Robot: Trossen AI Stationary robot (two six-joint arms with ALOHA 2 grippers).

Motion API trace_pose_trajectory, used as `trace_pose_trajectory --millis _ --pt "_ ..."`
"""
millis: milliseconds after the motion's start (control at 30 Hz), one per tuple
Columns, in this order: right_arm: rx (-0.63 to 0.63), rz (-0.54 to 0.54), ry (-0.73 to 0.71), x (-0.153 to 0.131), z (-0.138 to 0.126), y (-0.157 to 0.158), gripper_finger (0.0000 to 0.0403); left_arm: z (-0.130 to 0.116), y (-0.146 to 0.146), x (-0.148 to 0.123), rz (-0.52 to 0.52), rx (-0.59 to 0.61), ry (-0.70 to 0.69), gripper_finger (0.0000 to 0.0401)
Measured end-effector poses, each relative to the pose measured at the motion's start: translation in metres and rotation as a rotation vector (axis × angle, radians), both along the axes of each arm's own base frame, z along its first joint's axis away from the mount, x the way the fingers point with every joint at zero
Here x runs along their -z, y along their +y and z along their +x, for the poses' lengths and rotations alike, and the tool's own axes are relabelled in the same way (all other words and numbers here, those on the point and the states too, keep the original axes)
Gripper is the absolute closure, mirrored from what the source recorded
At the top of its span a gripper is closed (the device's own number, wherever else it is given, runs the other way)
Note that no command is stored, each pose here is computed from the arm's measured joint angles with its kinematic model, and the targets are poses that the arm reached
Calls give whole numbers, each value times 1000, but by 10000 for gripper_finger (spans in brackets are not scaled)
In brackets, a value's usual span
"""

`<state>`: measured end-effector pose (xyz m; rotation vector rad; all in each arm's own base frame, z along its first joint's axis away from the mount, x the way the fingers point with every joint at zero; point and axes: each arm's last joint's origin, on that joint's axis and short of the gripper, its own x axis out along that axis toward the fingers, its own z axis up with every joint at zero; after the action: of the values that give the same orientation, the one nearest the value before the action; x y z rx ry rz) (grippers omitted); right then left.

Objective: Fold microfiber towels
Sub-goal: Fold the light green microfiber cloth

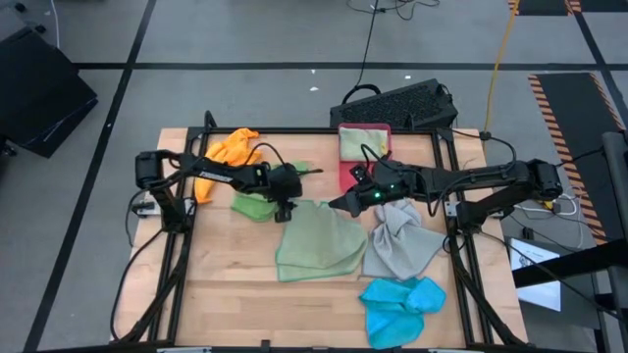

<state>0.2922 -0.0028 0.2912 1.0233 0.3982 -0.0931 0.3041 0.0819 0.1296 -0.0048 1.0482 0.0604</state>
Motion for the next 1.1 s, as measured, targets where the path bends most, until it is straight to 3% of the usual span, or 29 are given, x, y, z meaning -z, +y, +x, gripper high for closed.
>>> trace_pose_trajectory --millis 133,233,467,600,933,1100 --pt "0 0 1 0 0 0 403 -4 -1 2 -31 6 49 218" --pt "-2 -7 2 0 0 0 403 -5 -1 2 -32 51 52 241" --pt "57 -61 14 2 0 -3 403 -8 -6 1 -53 105 76 385" --pt "148 -128 37 14 -3 -4 403 -22 -11 -16 -58 35 126 394" --pt "398 -258 -34 50 -9 -14 403 -68 -38 -112 17 -153 -114 397" --pt "388 -363 -54 64 4 -19 383 -92 -44 -131 60 -271 -141 398"
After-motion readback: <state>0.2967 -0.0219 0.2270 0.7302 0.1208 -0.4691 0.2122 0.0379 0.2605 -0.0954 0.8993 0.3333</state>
